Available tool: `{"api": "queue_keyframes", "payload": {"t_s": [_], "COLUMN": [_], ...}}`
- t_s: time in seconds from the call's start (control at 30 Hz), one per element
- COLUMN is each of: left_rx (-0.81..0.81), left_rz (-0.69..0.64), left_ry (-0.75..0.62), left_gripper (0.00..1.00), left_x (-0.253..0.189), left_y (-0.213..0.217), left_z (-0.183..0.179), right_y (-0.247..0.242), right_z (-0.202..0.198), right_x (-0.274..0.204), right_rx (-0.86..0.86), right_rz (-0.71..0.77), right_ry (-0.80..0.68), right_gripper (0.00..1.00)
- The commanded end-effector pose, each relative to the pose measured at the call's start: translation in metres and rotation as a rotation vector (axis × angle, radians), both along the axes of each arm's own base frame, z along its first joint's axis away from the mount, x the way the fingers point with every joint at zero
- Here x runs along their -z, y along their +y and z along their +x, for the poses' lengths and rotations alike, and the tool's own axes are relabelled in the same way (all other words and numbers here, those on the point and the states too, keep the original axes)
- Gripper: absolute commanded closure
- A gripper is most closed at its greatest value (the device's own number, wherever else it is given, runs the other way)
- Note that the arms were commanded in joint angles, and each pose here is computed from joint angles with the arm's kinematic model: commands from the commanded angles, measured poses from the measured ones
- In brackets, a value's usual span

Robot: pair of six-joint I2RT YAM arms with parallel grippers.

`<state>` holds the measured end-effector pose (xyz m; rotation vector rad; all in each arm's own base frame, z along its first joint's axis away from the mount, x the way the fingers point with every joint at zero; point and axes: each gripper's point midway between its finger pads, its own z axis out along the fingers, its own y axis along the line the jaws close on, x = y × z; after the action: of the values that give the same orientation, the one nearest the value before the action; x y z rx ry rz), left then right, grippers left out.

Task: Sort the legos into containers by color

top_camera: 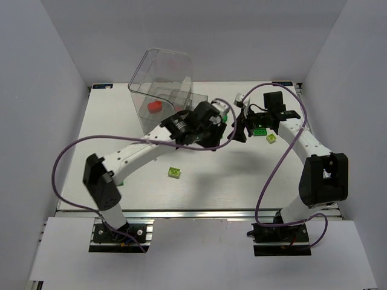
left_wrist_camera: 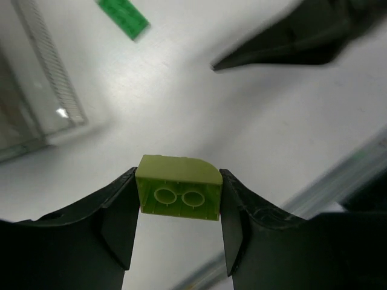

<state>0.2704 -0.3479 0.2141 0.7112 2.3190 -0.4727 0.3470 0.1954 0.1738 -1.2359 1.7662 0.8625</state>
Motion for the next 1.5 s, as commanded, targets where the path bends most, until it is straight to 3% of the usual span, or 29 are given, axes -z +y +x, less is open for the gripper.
{"api": "queue_keyframes", "payload": {"t_s": [0.0, 0.07, 0.13, 0.27, 0.57, 0.67, 0.7, 0.77, 0.8, 0.83, 0.87, 1.07, 1.17, 1.37, 1.43, 1.47], "left_rx": [-0.064, -0.077, -0.134, -0.267, -0.364, -0.366, -0.367, -0.385, -0.389, -0.393, -0.398, -0.429, -0.427, -0.403, -0.409, -0.394], "left_rz": [0.223, 0.255, 0.345, 0.372, 0.483, 0.482, 0.486, 0.487, 0.495, 0.497, 0.502, 0.512, 0.486, 0.429, 0.389, 0.349], "left_ry": [-0.173, -0.243, -0.255, -0.32, -0.381, -0.384, -0.383, -0.382, -0.38, -0.377, -0.377, -0.386, -0.383, -0.396, -0.412, -0.399], "left_gripper": [1.0, 1.0, 1.0, 1.0, 1.0, 0.96, 0.93, 0.77, 0.77, 0.62, 0.54, 0.36, 0.32, 0.3, 0.42, 0.56], "left_x": [-0.01, -0.029, -0.019, -0.026, -0.006, 0.002, 0.004, 0.006, 0.009, 0.012, 0.013, 0.014, 0.01, -0.004, -0.018, -0.023], "left_y": [0.031, 0.03, 0.038, 0.061, 0.073, 0.066, 0.066, 0.067, 0.067, 0.067, 0.068, 0.07, 0.066, 0.051, 0.049, 0.043], "left_z": [0.052, 0.073, 0.096, 0.127, 0.167, 0.174, 0.175, 0.176, 0.177, 0.177, 0.177, 0.18, 0.181, 0.175, 0.175, 0.172], "right_y": [-0.012, -0.017, -0.021, -0.036, -0.039, -0.039, -0.039, -0.039, -0.04, -0.039, -0.039, -0.039, -0.04, -0.042, -0.046, -0.049], "right_z": [0.022, 0.026, 0.027, 0.034, 0.027, 0.026, 0.025, 0.024, 0.023, 0.022, 0.022, 0.017, 0.016, 0.015, 0.019, 0.022], "right_x": [-0.029, -0.028, -0.026, -0.02, -0.013, -0.013, -0.012, -0.011, -0.01, -0.011, -0.01, -0.008, -0.005, -0.002, 0.0, 0.003], "right_rx": [0.093, 0.129, 0.17, 0.266, 0.28, 0.278, 0.275, 0.271, 0.27, 0.265, 0.264, 0.253, 0.248, 0.254, 0.287, 0.313], "right_rz": [-0.02, -0.037, -0.043, -0.064, -0.048, -0.046, -0.048, -0.05, -0.053, -0.052, -0.053, -0.055, -0.061, -0.072, -0.083, -0.095], "right_ry": [-0.105, -0.112, -0.1, -0.078, -0.037, -0.033, -0.032, -0.033, -0.032, -0.033, -0.031, -0.024, -0.02, -0.017, -0.013, -0.006], "right_gripper": [0.28, 0.28, 0.27, 0.28, 0.27, 0.27, 0.26, 0.26, 0.25, 0.25, 0.25, 0.24, 0.23, 0.23, 0.23, 0.24]}}
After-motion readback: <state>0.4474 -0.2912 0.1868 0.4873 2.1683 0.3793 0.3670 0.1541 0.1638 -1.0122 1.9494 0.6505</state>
